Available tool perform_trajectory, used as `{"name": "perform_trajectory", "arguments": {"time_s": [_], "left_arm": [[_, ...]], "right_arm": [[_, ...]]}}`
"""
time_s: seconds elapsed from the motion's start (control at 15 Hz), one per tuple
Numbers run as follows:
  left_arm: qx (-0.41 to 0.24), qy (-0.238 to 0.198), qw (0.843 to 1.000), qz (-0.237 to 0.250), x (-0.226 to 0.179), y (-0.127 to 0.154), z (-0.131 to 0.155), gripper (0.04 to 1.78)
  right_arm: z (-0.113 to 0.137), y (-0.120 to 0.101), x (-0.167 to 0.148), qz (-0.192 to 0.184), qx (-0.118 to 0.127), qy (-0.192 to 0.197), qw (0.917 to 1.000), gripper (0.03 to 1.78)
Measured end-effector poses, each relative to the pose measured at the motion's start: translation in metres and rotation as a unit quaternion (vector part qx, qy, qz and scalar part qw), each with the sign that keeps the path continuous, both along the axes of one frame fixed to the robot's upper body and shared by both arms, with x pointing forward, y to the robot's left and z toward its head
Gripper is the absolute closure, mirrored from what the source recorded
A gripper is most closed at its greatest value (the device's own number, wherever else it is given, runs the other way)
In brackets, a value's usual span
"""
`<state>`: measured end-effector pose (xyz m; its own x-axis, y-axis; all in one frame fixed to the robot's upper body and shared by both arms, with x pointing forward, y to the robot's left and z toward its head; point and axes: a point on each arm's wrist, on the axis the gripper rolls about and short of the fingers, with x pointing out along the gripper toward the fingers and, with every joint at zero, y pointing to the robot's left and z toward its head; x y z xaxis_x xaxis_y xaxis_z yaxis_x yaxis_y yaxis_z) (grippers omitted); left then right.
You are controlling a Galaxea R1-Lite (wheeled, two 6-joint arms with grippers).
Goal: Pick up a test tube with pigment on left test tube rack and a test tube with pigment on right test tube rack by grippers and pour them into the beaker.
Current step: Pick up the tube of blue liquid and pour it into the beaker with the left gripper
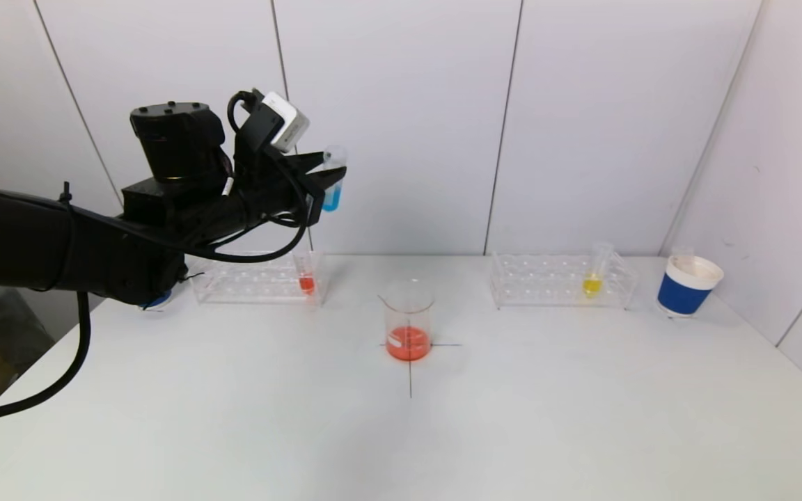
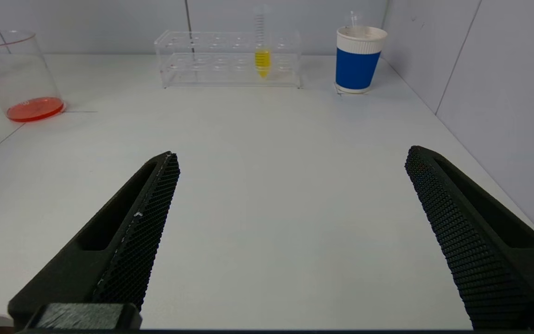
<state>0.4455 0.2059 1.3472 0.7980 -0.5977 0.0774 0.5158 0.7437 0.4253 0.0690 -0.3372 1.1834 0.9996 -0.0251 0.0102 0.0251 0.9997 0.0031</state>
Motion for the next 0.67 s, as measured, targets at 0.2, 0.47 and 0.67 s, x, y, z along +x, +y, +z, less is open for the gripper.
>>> {"name": "perform_trajectory", "arguments": {"time_s": [0.2, 0.47, 0.67], "left_arm": [[0.033, -0.012, 0.999, -0.005, 0.005, -0.003, -0.008, 1.4], [0.069, -0.04, 0.996, -0.035, 0.005, -0.005, -0.011, 1.4], [0.114, -0.072, 0.99, -0.052, 0.005, -0.006, -0.015, 1.4]], "right_arm": [[0.0, 0.0, 0.0, 0.0, 0.0, 0.0, 1.0, 0.04], [0.0, 0.0, 0.0, 0.0, 0.0, 0.0, 1.0, 0.04], [0.0, 0.0, 0.0, 0.0, 0.0, 0.0, 1.0, 0.04]]}}
